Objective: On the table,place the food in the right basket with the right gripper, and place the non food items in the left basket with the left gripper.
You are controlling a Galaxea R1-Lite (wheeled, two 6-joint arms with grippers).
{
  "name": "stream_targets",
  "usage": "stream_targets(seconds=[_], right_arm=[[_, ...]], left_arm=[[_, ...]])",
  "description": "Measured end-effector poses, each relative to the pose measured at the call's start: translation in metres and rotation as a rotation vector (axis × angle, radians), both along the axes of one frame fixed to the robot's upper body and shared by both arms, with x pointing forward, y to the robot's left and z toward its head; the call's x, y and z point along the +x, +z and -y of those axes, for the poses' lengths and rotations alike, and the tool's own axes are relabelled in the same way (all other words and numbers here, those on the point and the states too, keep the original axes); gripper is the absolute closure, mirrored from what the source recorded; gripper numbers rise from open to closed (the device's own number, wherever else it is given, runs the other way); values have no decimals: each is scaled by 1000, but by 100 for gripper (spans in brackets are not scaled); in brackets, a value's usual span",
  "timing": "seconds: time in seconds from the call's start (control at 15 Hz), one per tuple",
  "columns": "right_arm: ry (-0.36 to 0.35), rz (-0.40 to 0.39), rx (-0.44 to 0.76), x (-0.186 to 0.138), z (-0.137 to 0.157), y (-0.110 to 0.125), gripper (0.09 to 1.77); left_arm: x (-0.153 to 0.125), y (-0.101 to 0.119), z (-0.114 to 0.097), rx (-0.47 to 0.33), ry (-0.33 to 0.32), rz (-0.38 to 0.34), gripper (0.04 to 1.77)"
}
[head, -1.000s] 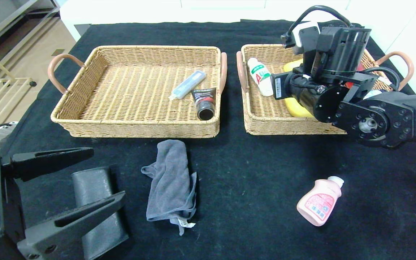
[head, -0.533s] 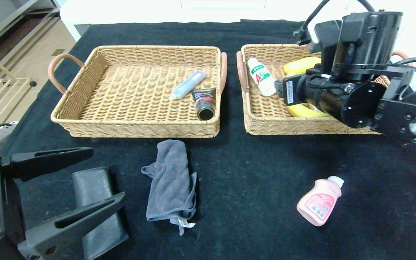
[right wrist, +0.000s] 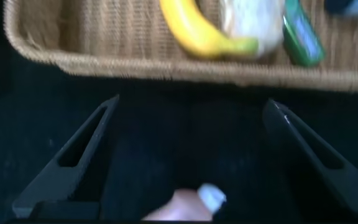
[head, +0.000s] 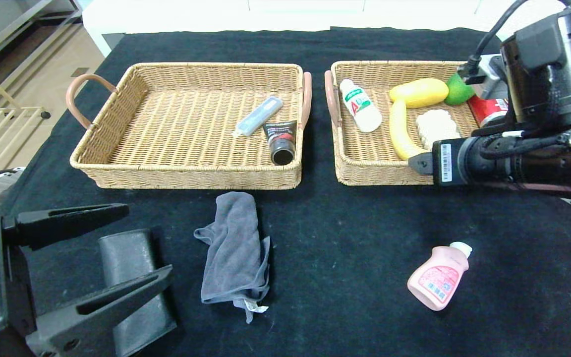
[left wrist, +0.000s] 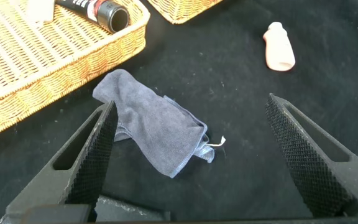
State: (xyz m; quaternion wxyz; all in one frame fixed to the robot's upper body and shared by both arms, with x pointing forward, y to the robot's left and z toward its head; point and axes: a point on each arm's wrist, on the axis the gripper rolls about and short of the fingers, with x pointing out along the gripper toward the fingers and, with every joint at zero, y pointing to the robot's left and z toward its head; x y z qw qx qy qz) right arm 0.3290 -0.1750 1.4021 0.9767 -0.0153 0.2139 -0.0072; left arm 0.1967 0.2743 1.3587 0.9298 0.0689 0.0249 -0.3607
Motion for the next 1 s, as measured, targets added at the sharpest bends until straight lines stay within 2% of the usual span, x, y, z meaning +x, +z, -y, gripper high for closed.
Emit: stream_targets(seconds=[0.33, 0.47, 0.67, 1.0], right_arm=[[-147, -204, 163, -25, 14, -13, 18], [-156, -314, 230, -31, 16, -20, 17], [-170, -413, 339, -33, 17, -26, 17], [-194, -490, 371, -31, 16, -41, 16]], left_arm=[[1, -2, 1, 7, 0, -8, 9], [2, -3, 1, 8, 0, -10, 9], [2, -3, 1, 9, 0, -11, 9], [2, -3, 1, 10, 0, -13, 9]])
